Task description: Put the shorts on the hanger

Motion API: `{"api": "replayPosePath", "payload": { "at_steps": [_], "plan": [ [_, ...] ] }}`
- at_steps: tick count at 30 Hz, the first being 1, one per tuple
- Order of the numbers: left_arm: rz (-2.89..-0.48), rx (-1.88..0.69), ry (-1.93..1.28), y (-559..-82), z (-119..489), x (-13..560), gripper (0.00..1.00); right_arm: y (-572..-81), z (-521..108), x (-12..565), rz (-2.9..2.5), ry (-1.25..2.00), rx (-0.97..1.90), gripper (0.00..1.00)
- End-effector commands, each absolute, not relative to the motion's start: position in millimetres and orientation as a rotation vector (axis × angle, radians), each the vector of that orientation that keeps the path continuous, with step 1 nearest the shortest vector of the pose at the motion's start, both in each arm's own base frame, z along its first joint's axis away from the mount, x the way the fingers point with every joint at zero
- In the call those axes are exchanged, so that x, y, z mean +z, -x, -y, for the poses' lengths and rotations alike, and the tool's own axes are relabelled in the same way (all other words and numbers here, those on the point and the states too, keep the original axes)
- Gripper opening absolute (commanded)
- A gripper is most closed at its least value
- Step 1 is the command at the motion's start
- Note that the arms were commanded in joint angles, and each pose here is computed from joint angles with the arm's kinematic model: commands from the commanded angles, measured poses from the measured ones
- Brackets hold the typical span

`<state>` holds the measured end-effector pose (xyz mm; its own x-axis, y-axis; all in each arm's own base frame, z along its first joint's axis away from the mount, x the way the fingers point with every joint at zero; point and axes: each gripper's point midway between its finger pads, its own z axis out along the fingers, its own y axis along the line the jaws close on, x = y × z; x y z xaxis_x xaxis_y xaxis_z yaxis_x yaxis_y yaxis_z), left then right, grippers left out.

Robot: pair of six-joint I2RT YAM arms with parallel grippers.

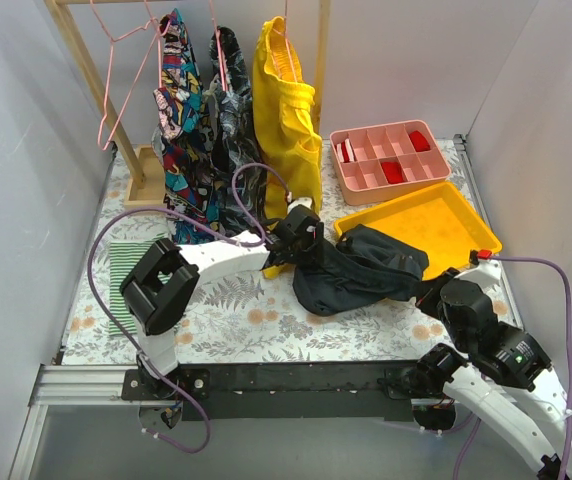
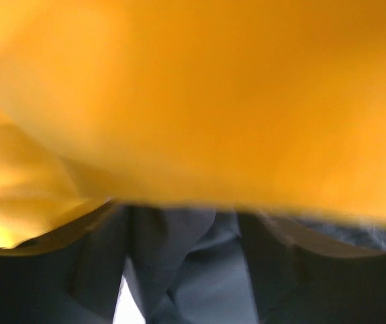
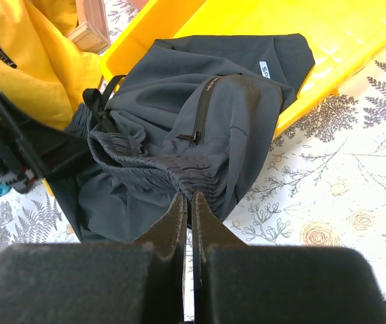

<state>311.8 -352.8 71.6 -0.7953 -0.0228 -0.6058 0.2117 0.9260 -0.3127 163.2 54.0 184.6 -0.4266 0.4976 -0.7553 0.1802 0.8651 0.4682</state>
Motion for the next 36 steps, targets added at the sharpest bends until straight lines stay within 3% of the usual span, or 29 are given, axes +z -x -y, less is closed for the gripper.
{"api": "replayPosePath", "payload": {
  "at_steps": [1,2,6,7,9,10,16,18,23,27,36],
  "plan": [
    [-2.418,-0.672,-0.173,-289.2,363.9,96.5,0.55,-169.3,-52.6,204.6,-1.954,-0.502,0.396,0.01],
    [-2.409,-0.691,-0.172,-287.5,364.2,98.6,0.53,-170.5,-53.3,206.1,-1.95,-0.501,0.397,0.01],
    [-2.381,-0.751,-0.169,-281.8,366.1,113.0,0.31,-174.3,-54.6,214.2,-1.934,-0.496,0.395,0.01],
    [-2.378,-0.771,-0.167,-278.9,365.9,117.9,0.15,-175.8,-54.2,217.1,-1.927,-0.49,0.389,0.01],
    [-2.357,-0.813,-0.167,-270.4,360.6,131.8,0.02,-180.2,-56.7,229.2,-1.902,-0.484,0.399,0.01],
    [-2.356,-0.837,-0.175,-263.8,358.5,135.1,0.0,-182.1,-57.3,235.0,-1.89,-0.478,0.4,0.01],
    [-2.203,-0.896,-0.199,-233.4,313.8,200.9,0.0,-207.6,-71.1,306.2,-1.765,-0.41,0.417,0.01],
    [-2.147,-0.764,-0.151,-241.2,283.2,219.2,0.0,-219.5,-81.2,327.5,-1.746,-0.359,0.405,0.01],
    [-1.804,-0.627,-0.059,-258.1,220.4,344.5,0.0,-244.8,-95.1,427.9,-1.584,-0.304,0.416,0.01],
    [-1.683,-0.542,-0.049,-271.6,204.3,407.7,0.0,-260.0,-108.0,485.8,-1.51,-0.248,0.413,0.01],
    [-1.699,-0.544,-0.005,-259.2,186.6,429.1,0.0,-280.3,-154.1,526.0,-1.505,-0.131,0.549,0.01]
  ]
}}
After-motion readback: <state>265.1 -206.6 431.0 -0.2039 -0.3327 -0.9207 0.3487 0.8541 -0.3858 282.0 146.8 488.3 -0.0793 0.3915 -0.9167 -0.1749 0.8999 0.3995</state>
